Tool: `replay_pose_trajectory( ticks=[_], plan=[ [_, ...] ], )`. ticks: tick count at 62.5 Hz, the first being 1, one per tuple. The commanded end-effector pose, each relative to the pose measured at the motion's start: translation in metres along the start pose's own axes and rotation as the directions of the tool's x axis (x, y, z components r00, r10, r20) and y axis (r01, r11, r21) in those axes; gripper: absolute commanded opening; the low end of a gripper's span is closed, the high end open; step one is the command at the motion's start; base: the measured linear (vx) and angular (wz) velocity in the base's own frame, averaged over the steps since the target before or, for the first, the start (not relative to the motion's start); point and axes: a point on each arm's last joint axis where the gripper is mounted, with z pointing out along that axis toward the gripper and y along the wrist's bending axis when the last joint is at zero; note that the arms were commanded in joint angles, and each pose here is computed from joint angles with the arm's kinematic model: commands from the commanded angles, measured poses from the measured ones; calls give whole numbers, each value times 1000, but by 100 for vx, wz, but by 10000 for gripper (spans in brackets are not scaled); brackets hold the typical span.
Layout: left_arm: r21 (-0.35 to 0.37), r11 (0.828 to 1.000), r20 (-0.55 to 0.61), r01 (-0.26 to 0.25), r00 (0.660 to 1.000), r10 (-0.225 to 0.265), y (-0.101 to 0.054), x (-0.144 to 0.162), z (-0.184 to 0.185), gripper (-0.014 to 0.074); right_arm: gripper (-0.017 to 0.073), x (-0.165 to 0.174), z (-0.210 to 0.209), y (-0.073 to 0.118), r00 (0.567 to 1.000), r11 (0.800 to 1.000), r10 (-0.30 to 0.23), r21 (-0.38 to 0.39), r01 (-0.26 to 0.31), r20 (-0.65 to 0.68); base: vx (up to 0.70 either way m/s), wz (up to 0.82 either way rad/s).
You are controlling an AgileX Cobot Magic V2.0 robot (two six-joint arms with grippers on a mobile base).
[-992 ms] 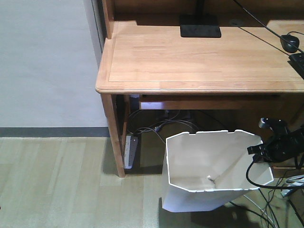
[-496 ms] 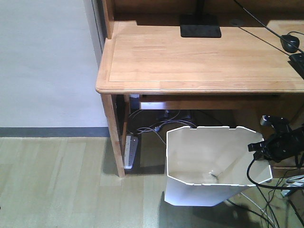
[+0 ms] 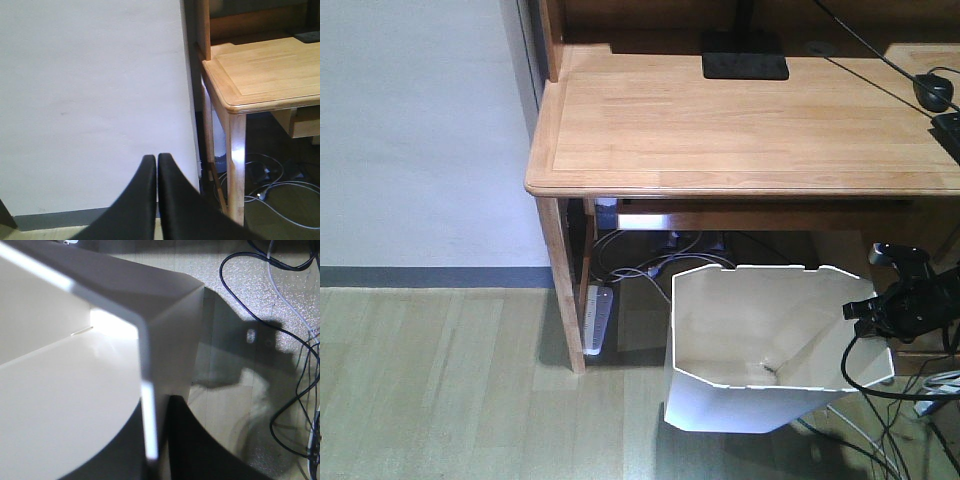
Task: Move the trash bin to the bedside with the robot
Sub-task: 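Close the right gripper on the bin rim and lift it slightly, then hold the bin in the right gripper while turning away from the desk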
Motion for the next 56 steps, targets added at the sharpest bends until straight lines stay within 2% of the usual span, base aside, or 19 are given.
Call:
replay_pose_trajectory(
  ticks=[1, 24, 56],
  plan=[
    [12, 1000, 55, 7, 998, -7, -2, 2, 2, -6, -6, -18, -26, 15, 998, 993, 28, -114, -21, 63, -1, 6],
    [12, 1000, 55, 7, 998, -7, -2, 2, 2, -6, -6, -18, -26, 14, 998, 993, 30, -114, -23, 64, -4, 22],
    [12, 1000, 55, 7, 998, -7, -2, 2, 2, -6, -6, -18, -26, 14, 998, 993, 28, -114, -21, 64, -6, 60]
  ],
)
